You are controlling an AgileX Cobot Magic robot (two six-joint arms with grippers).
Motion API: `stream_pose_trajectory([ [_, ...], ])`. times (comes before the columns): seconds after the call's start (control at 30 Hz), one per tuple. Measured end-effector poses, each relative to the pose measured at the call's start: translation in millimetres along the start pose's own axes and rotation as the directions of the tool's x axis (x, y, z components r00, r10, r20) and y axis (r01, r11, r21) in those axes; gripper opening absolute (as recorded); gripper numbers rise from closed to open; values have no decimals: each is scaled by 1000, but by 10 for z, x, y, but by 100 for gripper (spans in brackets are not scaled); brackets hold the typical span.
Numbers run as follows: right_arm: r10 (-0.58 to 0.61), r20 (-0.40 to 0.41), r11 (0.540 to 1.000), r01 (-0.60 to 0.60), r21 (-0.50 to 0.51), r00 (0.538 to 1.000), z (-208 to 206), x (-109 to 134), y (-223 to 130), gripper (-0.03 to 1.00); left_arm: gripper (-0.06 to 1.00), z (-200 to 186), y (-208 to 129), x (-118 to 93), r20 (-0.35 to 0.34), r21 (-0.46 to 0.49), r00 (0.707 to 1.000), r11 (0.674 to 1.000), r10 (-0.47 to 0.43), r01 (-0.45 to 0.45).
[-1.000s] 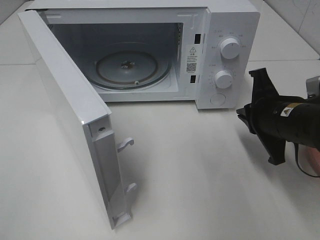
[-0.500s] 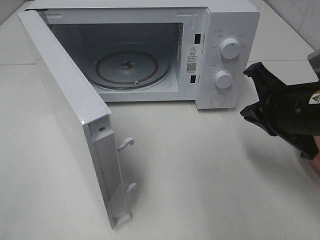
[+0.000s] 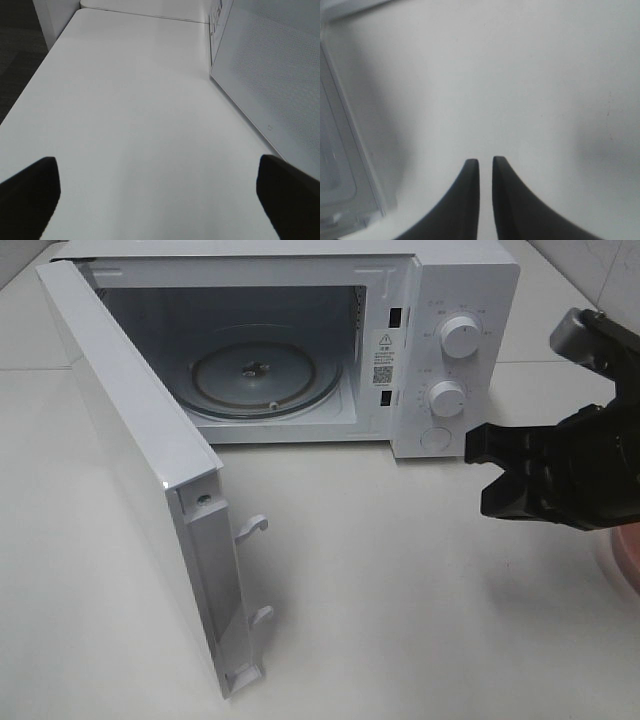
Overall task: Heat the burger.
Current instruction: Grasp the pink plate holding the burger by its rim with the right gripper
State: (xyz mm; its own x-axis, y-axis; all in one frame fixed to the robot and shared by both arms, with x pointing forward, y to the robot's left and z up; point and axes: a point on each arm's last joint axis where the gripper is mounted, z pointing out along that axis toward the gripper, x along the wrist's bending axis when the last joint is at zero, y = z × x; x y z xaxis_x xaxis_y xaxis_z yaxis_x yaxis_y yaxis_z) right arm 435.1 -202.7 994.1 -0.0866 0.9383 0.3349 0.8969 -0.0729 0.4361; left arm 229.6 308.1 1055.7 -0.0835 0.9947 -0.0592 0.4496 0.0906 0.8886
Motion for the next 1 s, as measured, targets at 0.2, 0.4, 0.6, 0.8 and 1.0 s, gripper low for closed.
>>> stream_pose_trajectory([
  [0.2, -221, 2, 970, 219, 104, 975, -158, 88, 96, 15, 99, 0, 0, 0, 0, 0, 1000, 1000, 0, 0],
  [0.4, -362, 89, 925, 346, 155, 928, -276, 53, 195, 41, 99, 0, 0, 0, 0, 0, 1000, 1000, 0, 0],
  [0.6, -472, 200, 868, 412, 279, 859, -315, -100, 153, 92, 99, 0, 0, 0, 0, 0, 1000, 1000, 0, 0],
  [0.8, -505, 231, 846, 424, 324, 832, -334, -149, 139, 96, 99, 0, 0, 0, 0, 0, 1000, 1000, 0, 0],
  [1.0, -499, 257, 852, 413, 322, 828, -341, -179, 155, 96, 99, 0, 0, 0, 0, 0, 1000, 1000, 0, 0],
])
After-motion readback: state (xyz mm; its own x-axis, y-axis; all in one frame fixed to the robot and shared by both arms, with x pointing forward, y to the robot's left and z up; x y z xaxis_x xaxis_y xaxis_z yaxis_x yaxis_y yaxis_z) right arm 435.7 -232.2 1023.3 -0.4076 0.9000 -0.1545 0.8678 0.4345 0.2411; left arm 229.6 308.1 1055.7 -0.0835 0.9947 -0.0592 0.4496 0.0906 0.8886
